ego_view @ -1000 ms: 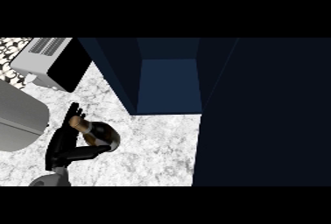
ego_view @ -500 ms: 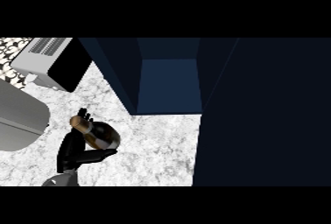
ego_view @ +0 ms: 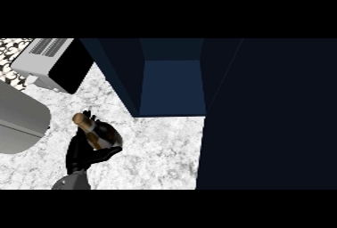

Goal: Pick up the wine, place it into the cabinet and close the cabinet

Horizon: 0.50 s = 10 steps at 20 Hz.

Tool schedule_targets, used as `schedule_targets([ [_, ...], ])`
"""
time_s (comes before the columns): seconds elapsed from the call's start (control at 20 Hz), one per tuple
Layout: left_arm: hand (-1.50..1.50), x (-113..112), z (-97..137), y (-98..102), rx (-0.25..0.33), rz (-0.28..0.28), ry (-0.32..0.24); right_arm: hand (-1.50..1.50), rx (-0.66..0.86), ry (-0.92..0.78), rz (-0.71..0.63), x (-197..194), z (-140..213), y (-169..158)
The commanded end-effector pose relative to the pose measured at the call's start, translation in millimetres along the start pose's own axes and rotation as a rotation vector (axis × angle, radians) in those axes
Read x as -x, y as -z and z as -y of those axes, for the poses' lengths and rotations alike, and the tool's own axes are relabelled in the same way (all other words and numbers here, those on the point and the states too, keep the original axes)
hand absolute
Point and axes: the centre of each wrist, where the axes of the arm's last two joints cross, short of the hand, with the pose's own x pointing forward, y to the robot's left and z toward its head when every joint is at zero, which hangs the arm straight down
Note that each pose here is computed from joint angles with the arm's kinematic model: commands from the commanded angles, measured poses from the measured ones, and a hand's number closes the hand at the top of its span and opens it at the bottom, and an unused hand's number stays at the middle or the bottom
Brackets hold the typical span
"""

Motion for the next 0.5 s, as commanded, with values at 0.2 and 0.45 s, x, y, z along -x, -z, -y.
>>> schedule_targets([
  [0.2,-1.50,5,8,11,0.029,0.003,-0.100,-1.50,-0.026,0.022,0.081,-44,2,-27],
  [0.45,-1.50,17,22,5,0.047,0.010,-0.101,-1.50,-0.006,0.044,0.070,-46,-6,-37],
])
